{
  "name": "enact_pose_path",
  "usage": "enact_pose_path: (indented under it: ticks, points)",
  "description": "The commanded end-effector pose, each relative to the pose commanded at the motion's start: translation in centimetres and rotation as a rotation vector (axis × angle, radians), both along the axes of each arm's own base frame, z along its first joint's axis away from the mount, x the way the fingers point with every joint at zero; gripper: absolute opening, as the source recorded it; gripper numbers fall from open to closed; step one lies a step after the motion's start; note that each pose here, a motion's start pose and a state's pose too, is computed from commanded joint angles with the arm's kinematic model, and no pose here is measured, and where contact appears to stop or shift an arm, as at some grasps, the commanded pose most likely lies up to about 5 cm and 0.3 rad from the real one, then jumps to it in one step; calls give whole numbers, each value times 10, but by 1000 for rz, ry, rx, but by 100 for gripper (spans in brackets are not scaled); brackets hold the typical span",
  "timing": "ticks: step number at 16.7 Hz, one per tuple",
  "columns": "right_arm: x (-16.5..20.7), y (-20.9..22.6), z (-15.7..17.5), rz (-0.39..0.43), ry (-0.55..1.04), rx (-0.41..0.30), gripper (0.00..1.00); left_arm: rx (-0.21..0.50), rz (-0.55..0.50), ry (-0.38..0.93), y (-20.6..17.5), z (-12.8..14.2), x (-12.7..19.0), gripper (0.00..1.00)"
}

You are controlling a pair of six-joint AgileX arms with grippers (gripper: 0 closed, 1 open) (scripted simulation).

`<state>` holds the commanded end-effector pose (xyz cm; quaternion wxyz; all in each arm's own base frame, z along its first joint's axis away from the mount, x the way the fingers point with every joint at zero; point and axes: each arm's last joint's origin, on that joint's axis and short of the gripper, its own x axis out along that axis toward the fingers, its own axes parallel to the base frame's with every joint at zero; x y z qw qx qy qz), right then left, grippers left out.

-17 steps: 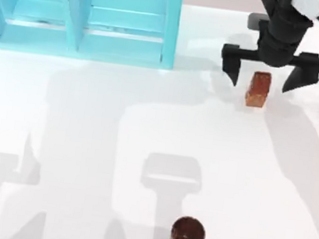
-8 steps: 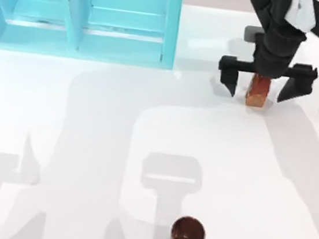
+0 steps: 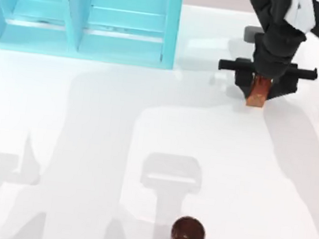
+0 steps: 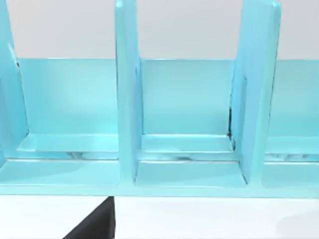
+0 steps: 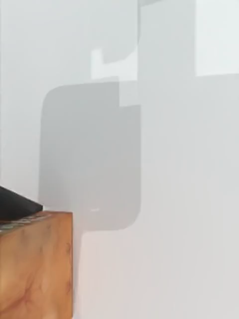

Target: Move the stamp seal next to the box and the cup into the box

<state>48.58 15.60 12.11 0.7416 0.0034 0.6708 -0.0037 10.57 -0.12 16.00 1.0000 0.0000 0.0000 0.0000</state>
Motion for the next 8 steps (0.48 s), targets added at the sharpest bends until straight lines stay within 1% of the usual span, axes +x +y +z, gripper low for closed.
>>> enact_pose_path:
  ticks: [3,4,8]
  points:
    - [0,0,0,0,0,0,2,0,0,0,0,0,0,100]
    - [0,0,0,0,0,0,0,0,0,0,0,0,0,100]
    - [0,0,0,0,0,0,0,0,0,0,0,0,0,100]
